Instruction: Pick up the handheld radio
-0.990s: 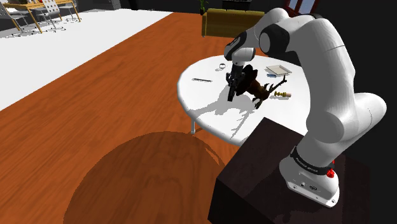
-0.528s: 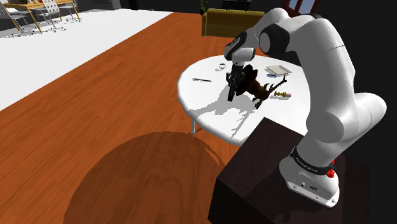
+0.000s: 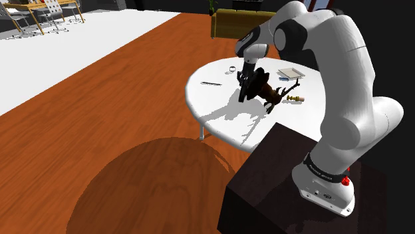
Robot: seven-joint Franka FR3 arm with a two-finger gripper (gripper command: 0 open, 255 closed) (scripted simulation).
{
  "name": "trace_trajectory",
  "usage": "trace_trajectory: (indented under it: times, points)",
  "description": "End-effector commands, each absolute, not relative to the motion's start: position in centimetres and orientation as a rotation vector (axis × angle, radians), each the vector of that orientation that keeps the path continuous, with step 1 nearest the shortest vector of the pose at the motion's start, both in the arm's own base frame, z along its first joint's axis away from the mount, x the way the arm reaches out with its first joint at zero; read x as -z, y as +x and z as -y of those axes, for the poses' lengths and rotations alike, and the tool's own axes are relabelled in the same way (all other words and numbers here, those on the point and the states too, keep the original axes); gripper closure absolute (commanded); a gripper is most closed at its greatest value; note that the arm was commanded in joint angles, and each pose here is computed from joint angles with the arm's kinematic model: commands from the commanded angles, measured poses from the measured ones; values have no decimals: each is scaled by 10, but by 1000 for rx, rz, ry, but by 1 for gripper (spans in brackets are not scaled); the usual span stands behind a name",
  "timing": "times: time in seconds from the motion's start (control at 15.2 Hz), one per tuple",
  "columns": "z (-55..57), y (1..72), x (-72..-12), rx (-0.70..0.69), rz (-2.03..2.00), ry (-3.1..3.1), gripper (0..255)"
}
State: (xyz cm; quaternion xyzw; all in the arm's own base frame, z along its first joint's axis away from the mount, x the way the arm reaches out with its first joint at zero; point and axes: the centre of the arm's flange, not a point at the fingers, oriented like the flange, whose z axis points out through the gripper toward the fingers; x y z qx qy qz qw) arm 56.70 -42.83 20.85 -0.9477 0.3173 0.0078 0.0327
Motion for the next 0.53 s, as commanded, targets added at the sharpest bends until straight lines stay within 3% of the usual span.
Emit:
trace_trajectory:
  times: [0.0,0.46]
  points:
    - [429,567,-220,-24,-977,-2917,255]
    - [429,567,-252,-24,-977,-2917,255]
